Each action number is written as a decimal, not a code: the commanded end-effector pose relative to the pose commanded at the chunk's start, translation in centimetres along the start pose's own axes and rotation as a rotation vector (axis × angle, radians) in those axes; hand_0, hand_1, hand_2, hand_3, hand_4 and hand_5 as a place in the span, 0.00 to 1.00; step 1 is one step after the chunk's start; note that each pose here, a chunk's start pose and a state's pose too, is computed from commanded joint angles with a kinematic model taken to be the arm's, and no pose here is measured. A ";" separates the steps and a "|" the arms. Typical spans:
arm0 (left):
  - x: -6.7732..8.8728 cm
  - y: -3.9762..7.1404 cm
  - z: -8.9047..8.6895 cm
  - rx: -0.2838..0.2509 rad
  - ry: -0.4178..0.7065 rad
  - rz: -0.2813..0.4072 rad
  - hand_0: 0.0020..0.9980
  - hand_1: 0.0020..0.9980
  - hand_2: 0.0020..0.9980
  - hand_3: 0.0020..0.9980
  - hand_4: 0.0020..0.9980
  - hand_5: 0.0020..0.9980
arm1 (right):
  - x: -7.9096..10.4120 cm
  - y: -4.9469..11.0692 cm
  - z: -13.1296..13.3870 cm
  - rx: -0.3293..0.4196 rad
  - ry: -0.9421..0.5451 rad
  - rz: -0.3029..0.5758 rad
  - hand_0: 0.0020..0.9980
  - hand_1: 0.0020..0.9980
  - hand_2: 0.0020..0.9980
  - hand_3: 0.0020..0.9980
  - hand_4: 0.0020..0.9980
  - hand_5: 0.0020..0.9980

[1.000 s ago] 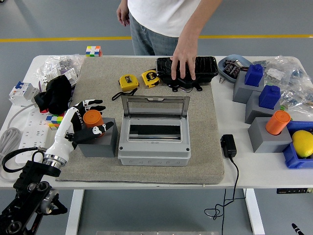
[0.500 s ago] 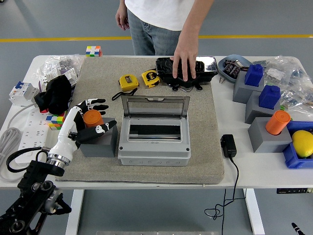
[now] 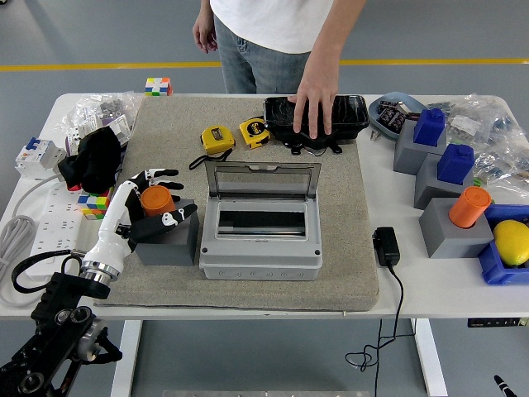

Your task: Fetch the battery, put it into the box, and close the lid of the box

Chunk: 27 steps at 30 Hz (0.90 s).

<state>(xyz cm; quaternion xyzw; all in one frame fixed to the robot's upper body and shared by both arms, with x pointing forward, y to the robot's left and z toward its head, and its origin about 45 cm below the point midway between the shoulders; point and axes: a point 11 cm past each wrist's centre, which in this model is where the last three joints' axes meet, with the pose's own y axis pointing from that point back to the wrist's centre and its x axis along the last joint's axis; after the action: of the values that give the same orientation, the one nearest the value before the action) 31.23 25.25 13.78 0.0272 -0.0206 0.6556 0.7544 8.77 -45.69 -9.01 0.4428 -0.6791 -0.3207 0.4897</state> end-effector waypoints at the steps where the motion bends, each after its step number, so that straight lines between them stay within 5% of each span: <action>1: 0.0 0.0 0.0 -0.001 0.000 0.000 0.46 0.62 0.50 0.55 1.00 0.07 | 0.0 0.0 0.0 0.000 0.000 0.000 0.83 0.82 0.78 0.82 1.00 1.00; 16: -0.3 0.0 -0.1 -0.001 -0.011 0.006 0.43 0.59 0.45 0.47 1.00 0.07 | 0.1 0.0 0.0 0.001 -0.005 0.003 0.83 0.82 0.78 0.82 1.00 1.00; 17: -0.2 0.0 -0.1 -0.001 -0.012 0.007 0.36 0.50 0.39 0.38 1.00 0.06 | 0.1 0.0 0.0 0.001 -0.005 0.004 0.83 0.82 0.78 0.82 1.00 1.00; 22: -0.2 0.1 -0.1 0.001 -0.014 0.009 0.36 0.50 0.39 0.38 1.00 0.06 | 0.2 0.0 0.0 0.000 -0.005 0.004 0.83 0.82 0.78 0.82 1.00 1.00; 23: -0.2 0.1 -0.2 0.002 -0.014 0.010 0.27 0.38 0.34 0.33 1.00 0.06 | 0.2 0.0 0.0 0.000 -0.005 0.005 0.83 0.82 0.78 0.82 1.00 1.00; 27: -0.2 0.1 -0.2 0.004 -0.016 0.012 0.27 0.38 0.34 0.33 1.00 0.06 | 0.2 0.0 0.1 -0.002 -0.004 0.006 0.83 0.82 0.78 0.82 1.00 1.00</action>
<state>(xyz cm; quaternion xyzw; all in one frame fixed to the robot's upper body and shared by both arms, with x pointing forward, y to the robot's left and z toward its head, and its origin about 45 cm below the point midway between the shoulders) 31.06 25.05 13.52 0.0338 -0.0256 0.6599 0.7502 8.62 -45.89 -8.96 0.4397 -0.6811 -0.3208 0.4897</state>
